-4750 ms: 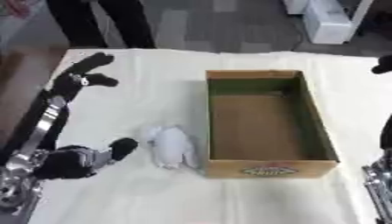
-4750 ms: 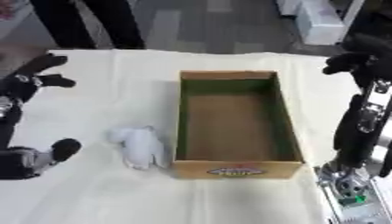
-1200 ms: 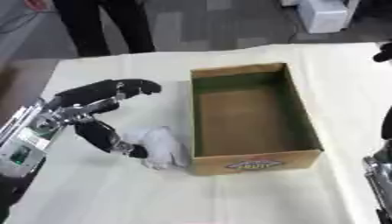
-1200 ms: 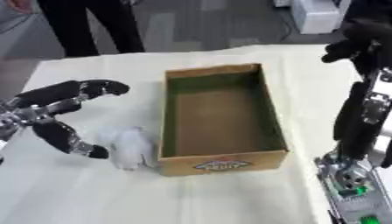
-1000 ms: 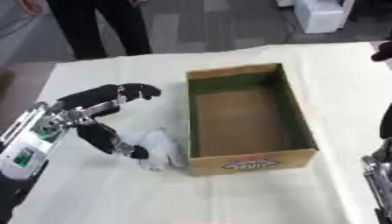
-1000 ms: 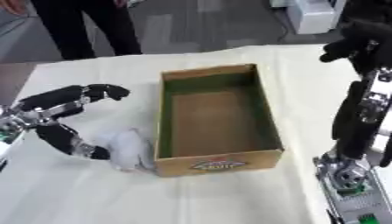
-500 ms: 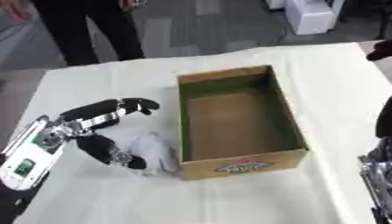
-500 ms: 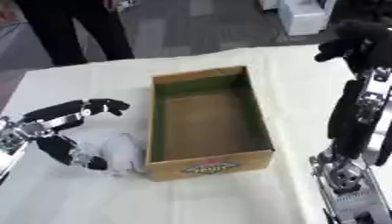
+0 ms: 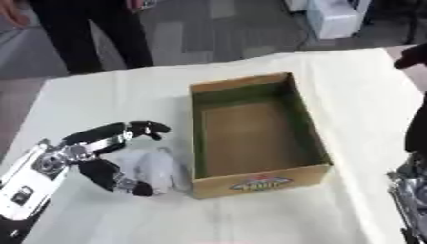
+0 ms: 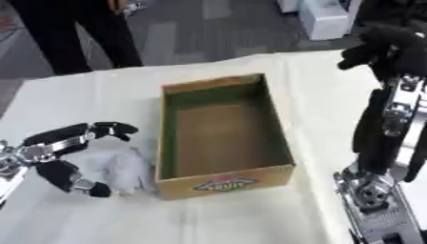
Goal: Pick up objects on the table and place them in the box.
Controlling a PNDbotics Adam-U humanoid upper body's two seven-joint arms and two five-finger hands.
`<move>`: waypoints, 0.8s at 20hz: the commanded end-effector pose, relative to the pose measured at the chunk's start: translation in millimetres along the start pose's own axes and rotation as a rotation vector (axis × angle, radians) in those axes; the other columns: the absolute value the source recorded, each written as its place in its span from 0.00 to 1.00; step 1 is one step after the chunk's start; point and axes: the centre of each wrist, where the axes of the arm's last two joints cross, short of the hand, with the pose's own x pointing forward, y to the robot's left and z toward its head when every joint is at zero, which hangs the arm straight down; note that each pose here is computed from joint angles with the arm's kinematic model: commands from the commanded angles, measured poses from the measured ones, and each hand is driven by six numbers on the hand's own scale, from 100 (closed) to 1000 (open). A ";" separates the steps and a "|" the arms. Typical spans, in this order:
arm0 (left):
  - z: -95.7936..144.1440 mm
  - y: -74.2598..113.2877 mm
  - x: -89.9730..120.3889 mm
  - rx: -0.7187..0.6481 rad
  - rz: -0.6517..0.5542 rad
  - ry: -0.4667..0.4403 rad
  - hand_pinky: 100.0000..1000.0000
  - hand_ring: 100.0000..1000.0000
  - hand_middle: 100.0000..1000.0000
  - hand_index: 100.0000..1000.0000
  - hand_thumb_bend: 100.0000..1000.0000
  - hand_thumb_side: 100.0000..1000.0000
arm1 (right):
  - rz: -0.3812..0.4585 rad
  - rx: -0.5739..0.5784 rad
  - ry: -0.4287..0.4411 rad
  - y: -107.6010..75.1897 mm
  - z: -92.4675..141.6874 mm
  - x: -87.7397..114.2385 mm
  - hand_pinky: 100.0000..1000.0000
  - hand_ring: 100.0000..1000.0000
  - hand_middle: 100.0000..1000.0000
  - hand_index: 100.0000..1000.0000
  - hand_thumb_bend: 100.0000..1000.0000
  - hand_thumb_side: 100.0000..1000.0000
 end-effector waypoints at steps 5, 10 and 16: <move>10.5 6.2 -10.7 0.055 0.012 0.045 1.00 0.87 0.93 1.00 0.65 0.69 | -0.008 -0.003 -0.029 0.2 -6.6 4.1 0.35 0.43 0.50 0.62 0.00 0.84; 10.4 6.2 -15.7 0.095 -0.008 0.052 1.00 0.88 0.93 1.00 0.65 0.69 | -0.010 -0.005 -0.029 0.6 -6.6 4.2 0.35 0.43 0.50 0.62 0.00 0.84; 9.0 8.6 -20.1 0.091 -0.038 0.063 1.00 0.88 0.93 1.00 0.65 0.70 | -0.025 -0.005 -0.040 3.9 -9.5 5.7 0.35 0.43 0.50 0.62 0.00 0.84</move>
